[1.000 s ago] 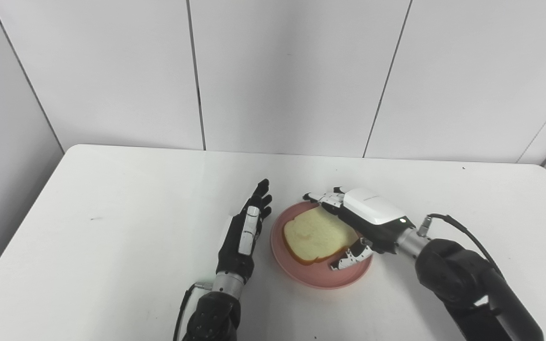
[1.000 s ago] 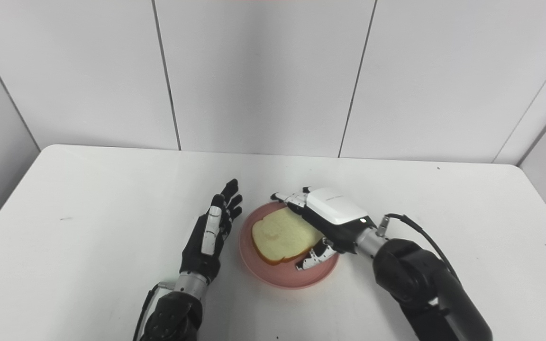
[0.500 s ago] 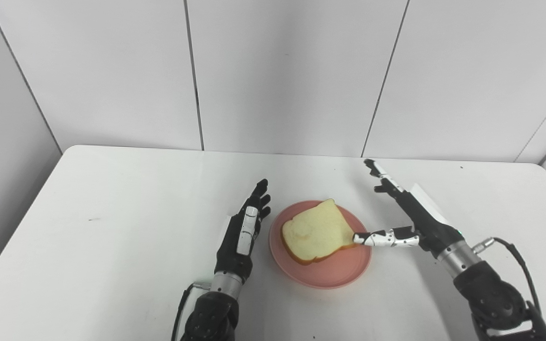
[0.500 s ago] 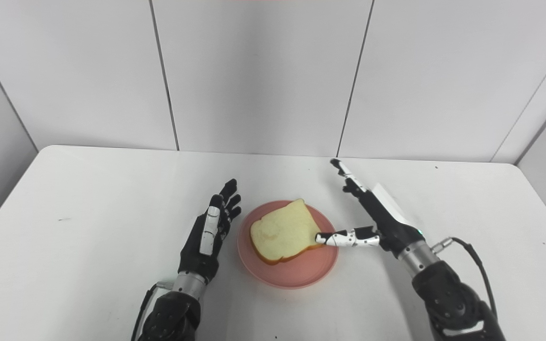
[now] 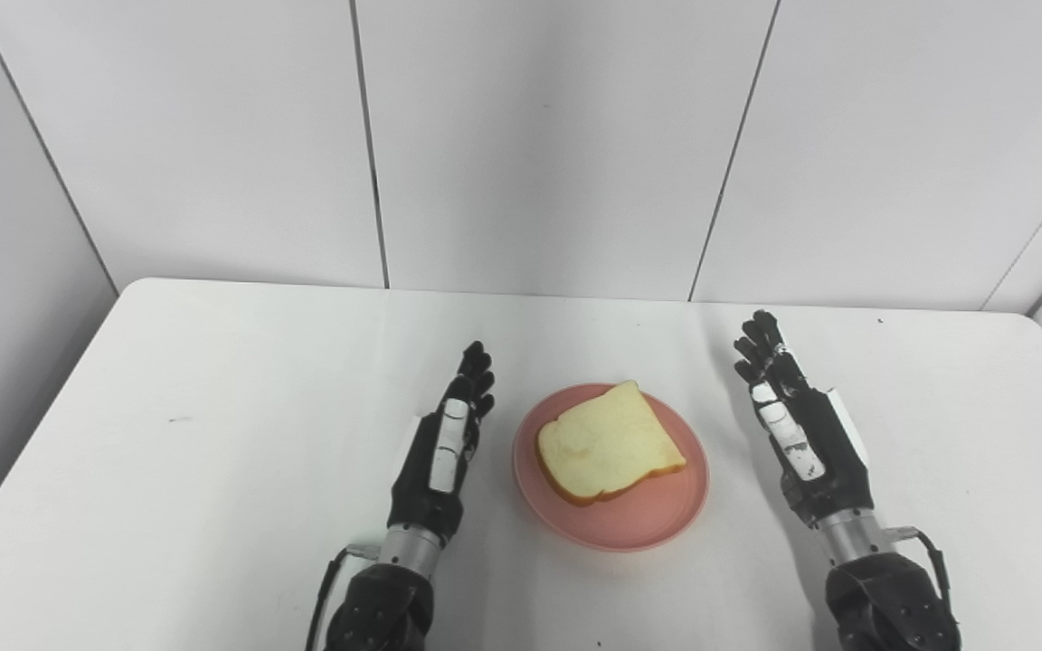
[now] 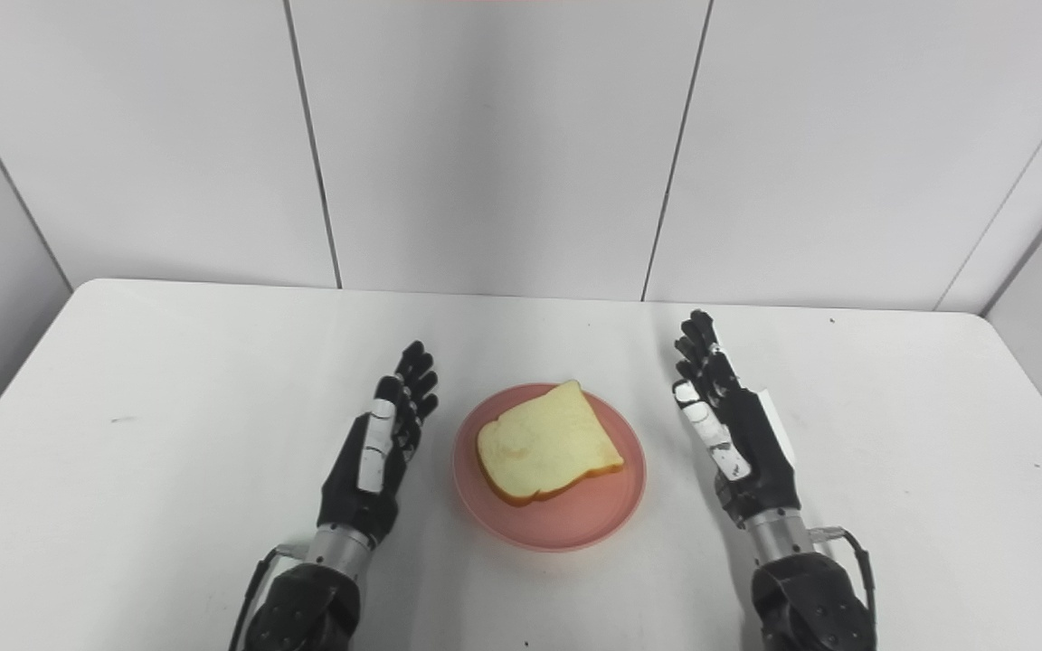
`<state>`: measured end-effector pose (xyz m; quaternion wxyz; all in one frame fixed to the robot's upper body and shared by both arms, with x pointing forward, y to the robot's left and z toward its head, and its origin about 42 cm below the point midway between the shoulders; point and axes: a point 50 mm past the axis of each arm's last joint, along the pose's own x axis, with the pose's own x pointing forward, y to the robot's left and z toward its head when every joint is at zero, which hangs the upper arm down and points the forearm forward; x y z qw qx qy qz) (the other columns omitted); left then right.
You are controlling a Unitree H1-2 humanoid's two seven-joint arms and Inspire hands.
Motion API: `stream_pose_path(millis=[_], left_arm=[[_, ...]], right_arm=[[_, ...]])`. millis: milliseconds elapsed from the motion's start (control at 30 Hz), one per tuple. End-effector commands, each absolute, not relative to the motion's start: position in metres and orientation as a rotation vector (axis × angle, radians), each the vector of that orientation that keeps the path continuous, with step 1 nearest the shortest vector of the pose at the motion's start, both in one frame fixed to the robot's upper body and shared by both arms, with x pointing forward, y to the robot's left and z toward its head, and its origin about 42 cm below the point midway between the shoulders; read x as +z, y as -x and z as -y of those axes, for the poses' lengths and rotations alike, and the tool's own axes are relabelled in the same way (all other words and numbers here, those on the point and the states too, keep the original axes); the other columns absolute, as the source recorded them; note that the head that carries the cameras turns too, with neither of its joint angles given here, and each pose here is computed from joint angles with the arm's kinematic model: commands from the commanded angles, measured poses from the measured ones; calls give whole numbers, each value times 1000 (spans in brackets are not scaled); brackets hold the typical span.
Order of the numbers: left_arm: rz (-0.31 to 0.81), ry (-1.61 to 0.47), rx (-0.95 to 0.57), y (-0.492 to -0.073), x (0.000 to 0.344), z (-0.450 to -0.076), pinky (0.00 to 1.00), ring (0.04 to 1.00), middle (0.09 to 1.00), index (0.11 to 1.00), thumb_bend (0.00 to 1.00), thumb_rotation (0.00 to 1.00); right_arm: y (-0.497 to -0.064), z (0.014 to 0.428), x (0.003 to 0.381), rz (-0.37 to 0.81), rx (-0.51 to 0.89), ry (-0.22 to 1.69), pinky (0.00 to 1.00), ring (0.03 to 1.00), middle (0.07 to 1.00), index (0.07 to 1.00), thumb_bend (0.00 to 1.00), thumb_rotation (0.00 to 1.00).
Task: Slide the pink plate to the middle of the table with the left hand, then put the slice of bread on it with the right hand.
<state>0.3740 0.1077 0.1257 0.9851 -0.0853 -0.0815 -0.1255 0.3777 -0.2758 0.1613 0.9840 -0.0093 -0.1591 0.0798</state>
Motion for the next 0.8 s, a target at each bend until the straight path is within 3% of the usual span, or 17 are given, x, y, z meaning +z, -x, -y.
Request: stream_pose_path(millis=[0,67,333,767], left_arm=[[165,171,-249,-371,125,-117,1000,1000,1000,998,666,1000],[159,155,-244,-371,123,-122,994,1000,1000,997,677,1000],[166,102,-245,-374,115,-130,1000,1000,1000,992,709,1000],[154,70,-229,-370,111,-129,1000,1000,1000,1000,723,1000]], right_arm=[[-378,269,166,369,127,27,1000,1000,1000,1000,723,821],[-377,262,162,359,119,6,1000,1000,1000,1000,725,852],[-376,246,152,343,107,-71,1000,1000,1000,1000,755,814],[-376,246,144,286,47,-76,1000,1000,1000,1000,714,836]])
